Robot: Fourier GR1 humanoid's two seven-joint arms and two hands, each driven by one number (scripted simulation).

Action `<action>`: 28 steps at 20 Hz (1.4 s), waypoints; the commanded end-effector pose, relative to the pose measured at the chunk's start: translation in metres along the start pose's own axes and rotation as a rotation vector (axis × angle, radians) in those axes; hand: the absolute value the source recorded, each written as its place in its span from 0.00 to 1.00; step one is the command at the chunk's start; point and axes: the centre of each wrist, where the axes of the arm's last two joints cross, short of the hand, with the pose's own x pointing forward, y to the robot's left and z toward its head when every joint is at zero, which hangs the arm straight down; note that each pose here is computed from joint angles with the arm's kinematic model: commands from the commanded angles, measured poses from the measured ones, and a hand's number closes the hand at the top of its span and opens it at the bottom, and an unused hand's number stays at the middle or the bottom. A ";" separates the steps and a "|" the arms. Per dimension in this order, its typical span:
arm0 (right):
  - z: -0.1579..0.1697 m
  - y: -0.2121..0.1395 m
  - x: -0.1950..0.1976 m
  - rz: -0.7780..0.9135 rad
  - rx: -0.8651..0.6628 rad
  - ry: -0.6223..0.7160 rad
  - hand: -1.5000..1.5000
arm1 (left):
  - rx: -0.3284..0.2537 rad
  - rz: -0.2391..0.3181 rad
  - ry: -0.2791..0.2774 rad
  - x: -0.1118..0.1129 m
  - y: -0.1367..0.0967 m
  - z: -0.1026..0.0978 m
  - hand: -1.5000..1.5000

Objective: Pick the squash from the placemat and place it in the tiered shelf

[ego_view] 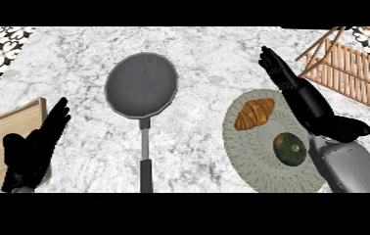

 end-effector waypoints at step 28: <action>0.185 -0.087 -0.016 0.248 -0.600 0.343 0.00 | -0.159 0.060 -0.259 0.027 -0.068 -0.055 0.50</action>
